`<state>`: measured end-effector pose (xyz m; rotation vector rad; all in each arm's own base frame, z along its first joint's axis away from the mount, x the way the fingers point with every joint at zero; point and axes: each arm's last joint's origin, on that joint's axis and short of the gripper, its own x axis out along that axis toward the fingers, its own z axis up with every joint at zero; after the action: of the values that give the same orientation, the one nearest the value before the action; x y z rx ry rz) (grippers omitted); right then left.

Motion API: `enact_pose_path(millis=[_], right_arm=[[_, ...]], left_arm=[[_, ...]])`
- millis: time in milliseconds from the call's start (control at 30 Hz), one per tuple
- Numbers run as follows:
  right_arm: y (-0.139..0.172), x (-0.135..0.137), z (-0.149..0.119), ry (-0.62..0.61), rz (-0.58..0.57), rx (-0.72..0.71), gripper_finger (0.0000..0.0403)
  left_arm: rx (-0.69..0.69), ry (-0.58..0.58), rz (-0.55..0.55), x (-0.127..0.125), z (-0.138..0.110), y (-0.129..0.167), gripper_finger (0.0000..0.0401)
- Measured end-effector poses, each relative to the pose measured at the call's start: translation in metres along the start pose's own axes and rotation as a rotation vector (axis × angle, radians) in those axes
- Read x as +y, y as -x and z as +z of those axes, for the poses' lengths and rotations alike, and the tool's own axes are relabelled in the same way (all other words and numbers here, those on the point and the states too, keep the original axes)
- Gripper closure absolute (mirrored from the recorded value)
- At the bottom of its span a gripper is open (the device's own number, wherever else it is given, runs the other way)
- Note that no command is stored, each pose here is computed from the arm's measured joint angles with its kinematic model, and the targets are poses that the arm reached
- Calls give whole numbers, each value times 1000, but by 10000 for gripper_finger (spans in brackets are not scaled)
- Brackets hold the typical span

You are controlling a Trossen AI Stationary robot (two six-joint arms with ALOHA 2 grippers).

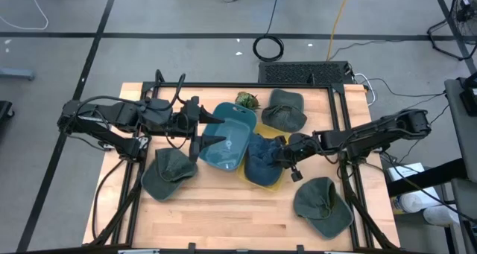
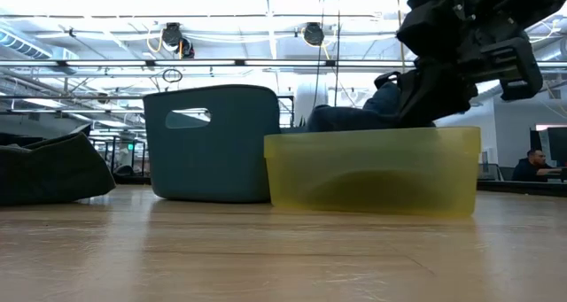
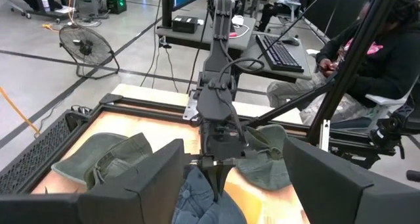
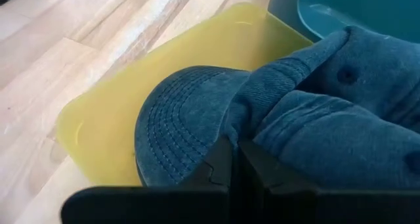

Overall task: Pick & Place hat
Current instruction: Put the blue cap into the yellow bin

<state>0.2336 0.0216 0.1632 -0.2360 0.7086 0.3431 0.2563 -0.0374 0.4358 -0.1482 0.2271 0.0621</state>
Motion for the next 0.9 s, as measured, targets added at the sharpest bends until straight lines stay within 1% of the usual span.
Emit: enact_pose_path(millis=[333, 433, 567, 900], right_arm=[[-7, 0, -5, -8, 14, 41, 402], [-8, 0, -6, -39, -8, 53, 390], [-7, -1, -6, -77, -28, 55, 351], [9, 2, -3, -56, -33, 39, 207]], left_arm=[[1, 21, -4, -1, 0, 0, 132], [5, 25, -24, -1, 0, 0, 132], [11, 24, -29, -1, -1, 0, 132], [24, 21, -25, -1, -2, 0, 132]])
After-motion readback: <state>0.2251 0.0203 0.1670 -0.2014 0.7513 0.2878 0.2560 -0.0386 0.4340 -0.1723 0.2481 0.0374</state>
